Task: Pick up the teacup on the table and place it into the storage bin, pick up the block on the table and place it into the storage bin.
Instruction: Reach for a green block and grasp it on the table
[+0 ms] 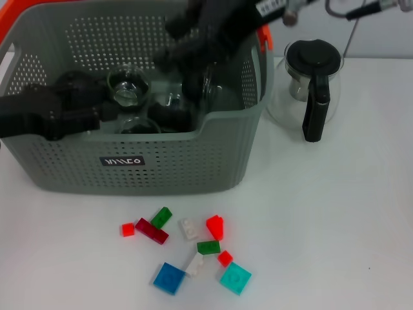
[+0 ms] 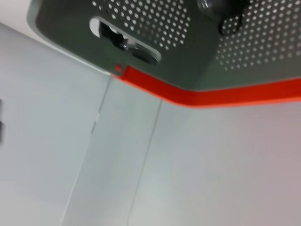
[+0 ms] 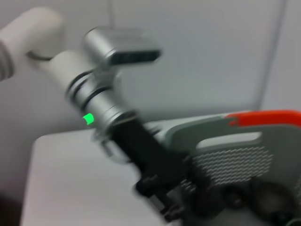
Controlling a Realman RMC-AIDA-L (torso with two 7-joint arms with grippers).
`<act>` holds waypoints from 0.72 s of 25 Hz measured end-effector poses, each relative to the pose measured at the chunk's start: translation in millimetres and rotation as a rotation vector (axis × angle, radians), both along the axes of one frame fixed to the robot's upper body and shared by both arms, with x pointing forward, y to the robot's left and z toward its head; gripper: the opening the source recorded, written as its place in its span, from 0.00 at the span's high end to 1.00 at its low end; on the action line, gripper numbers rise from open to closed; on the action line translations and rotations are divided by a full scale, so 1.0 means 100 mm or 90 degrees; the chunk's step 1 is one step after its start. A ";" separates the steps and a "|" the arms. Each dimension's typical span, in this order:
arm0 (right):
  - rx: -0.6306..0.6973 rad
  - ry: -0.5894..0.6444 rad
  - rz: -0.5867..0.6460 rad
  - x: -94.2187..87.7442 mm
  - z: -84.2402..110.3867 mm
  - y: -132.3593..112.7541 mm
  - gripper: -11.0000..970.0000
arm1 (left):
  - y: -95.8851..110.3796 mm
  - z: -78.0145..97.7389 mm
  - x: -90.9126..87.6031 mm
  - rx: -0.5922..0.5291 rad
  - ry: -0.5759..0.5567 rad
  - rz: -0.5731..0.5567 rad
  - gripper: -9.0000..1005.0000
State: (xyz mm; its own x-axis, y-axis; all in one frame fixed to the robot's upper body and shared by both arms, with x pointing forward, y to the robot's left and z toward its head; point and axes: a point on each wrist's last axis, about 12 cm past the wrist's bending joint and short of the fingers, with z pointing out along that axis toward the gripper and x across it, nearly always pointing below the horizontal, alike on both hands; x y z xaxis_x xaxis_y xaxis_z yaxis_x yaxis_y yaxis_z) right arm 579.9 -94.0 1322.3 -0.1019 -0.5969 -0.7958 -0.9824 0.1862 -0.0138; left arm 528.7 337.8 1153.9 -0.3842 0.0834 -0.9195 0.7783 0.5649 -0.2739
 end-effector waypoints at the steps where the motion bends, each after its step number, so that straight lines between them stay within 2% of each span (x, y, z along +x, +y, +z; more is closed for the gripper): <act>1: -0.011 0.009 0.014 -0.04 0.00 0.00 0.44 | 0.01 0.01 0.00 -0.002 -0.003 0.005 0.37; 12: -0.103 0.089 0.074 -0.24 -0.11 -0.03 0.45 | 0.11 0.06 -0.01 0.001 -0.013 0.022 0.37; 18: -0.137 0.115 0.089 -0.30 -0.17 -0.08 0.45 | 0.14 0.15 -0.08 0.015 -0.019 -0.010 0.37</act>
State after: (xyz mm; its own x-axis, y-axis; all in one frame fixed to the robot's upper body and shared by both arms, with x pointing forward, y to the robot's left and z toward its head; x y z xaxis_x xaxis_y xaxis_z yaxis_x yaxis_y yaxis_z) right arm 550.3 -102.0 1305.5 -0.1357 -0.7678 -0.6262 -0.9884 0.0612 0.1392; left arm 520.4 351.6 1169.3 -0.3553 0.1113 -0.9281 0.7946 0.5589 -0.2372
